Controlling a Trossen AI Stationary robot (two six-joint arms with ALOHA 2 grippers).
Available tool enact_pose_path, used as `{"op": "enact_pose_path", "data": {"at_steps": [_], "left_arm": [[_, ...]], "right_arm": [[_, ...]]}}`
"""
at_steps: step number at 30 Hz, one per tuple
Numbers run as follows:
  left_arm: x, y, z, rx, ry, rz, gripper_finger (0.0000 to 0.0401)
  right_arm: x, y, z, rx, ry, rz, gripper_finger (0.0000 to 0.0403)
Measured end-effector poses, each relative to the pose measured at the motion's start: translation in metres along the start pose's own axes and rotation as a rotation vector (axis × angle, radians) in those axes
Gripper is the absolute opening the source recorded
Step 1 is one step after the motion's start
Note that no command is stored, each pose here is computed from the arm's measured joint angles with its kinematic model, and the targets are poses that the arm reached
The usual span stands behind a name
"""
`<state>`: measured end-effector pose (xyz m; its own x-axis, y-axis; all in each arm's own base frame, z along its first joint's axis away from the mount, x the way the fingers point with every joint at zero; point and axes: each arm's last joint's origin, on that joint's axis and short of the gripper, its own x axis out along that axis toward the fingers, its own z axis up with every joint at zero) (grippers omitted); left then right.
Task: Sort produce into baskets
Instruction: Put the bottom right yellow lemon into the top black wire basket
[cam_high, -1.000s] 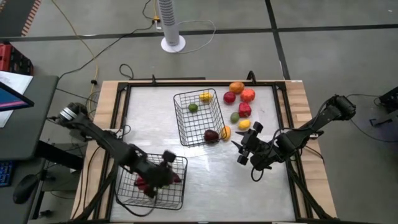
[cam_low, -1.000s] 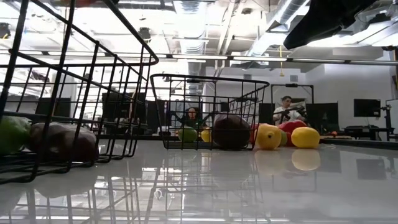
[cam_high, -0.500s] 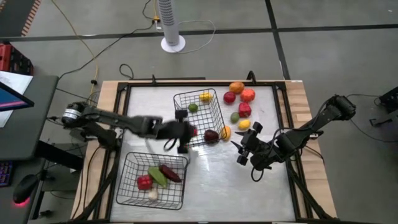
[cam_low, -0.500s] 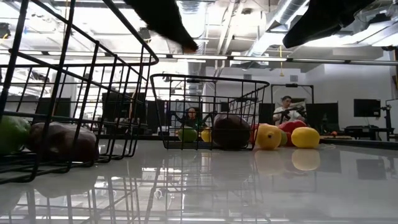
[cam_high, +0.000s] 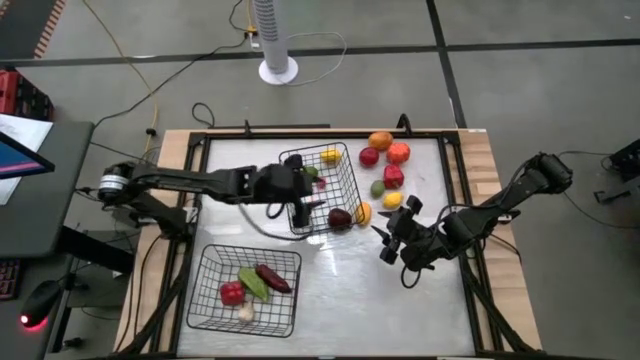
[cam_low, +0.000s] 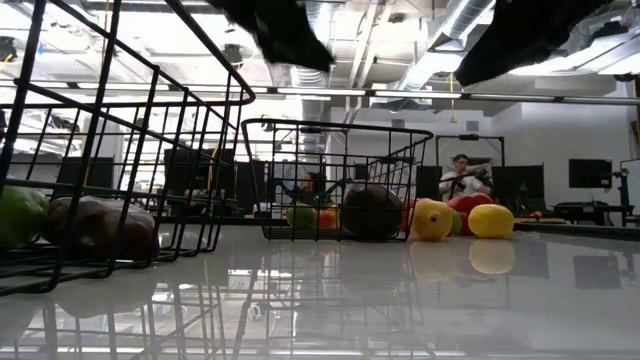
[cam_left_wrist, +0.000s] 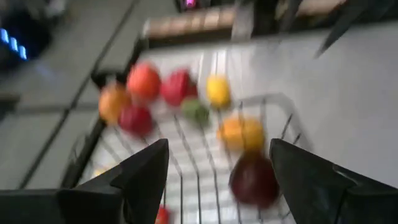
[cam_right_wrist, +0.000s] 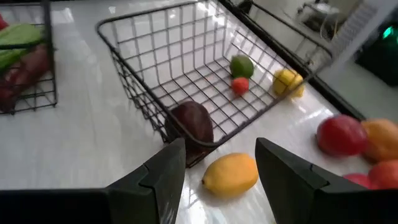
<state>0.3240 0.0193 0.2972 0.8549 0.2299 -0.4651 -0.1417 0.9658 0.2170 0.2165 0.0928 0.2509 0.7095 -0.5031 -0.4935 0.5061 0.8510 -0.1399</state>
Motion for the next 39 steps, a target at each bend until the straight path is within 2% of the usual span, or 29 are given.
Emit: {"op": "enact_pose_path", "data": {"at_steps": [3,9,16,22,28,32,35,39], "left_arm": [[-0.019,-0.009,0.010,0.038,-0.149,-0.022,0.0261],[-0.058,-0.022,0.006,0.056,-0.387,-0.031,0.0250],[-0.106,-0.022,-0.013,0.024,-0.477,-0.038,0.0249],[-0.132,-0.020,-0.026,0.007,-0.545,-0.055,0.0249],[-0.136,-0.019,-0.029,0.001,-0.527,-0.068,0.0249],[-0.130,-0.021,-0.029,0.006,-0.517,-0.067,0.0249],[-0.127,-0.023,-0.028,0.012,-0.518,-0.065,0.0249],[-0.126,-0.023,-0.027,0.010,-0.524,-0.064,0.0249]], "right_arm": [[0.014,-0.007,-0.010,0.036,0.009,-0.040,0.0222],[0.038,-0.024,-0.037,0.020,0.024,-0.158,0.0240],[0.054,-0.040,-0.057,0.074,0.080,-0.220,0.0272],[0.065,-0.055,-0.069,0.108,0.131,-0.279,0.0301],[0.076,-0.072,-0.071,0.190,0.181,-0.331,0.0345],[0.083,-0.082,-0.070,0.313,0.223,-0.335,0.0373],[0.090,-0.086,-0.073,0.374,0.238,-0.376,0.0382],[0.102,-0.084,-0.082,0.380,0.279,-0.407,0.0384]]}}
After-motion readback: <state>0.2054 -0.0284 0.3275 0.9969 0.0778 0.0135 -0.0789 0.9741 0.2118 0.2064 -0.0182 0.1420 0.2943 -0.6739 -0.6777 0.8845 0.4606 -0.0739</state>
